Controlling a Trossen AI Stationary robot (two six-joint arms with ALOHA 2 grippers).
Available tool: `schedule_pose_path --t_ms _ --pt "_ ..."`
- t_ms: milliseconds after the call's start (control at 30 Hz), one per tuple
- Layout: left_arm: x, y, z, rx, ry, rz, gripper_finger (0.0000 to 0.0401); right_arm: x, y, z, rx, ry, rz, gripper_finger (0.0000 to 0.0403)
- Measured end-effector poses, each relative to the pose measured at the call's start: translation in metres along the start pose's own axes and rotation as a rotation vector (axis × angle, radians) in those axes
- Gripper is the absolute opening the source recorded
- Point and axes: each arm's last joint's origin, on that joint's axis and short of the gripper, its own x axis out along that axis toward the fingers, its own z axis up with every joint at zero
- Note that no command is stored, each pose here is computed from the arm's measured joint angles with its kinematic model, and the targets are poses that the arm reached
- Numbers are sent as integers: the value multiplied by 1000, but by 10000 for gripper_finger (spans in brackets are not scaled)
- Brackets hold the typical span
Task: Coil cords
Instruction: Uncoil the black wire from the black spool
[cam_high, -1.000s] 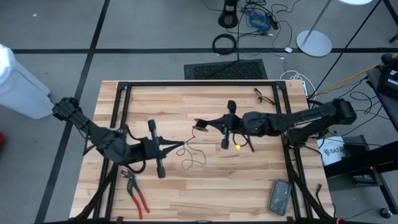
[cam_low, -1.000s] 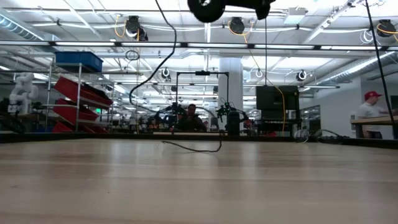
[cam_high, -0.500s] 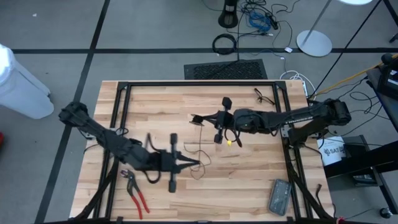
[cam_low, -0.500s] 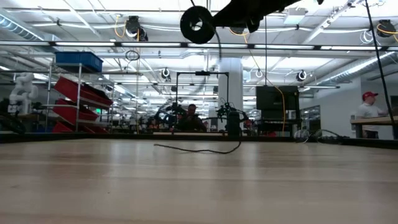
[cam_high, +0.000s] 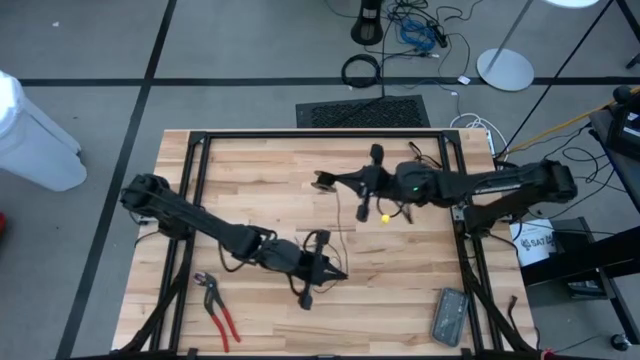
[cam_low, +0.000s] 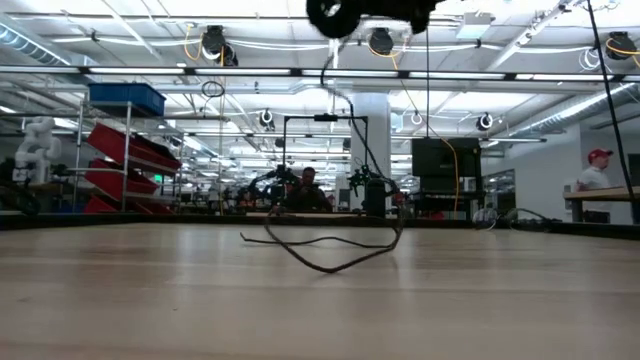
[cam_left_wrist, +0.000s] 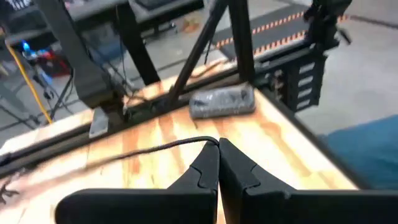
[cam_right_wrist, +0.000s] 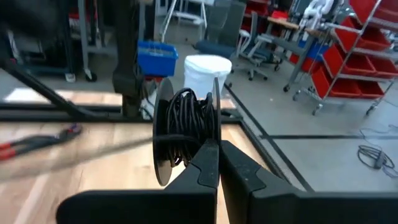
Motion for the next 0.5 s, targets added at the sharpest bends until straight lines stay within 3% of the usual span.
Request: schedule_pose_path --t_ms 267,500 --pt "5 12 -25 5 197 12 2 -43 -9 21 85 -39 107 0" --pt "-2 13 -42 46 407 96 2 -72 -8 33 128 -87 160 0"
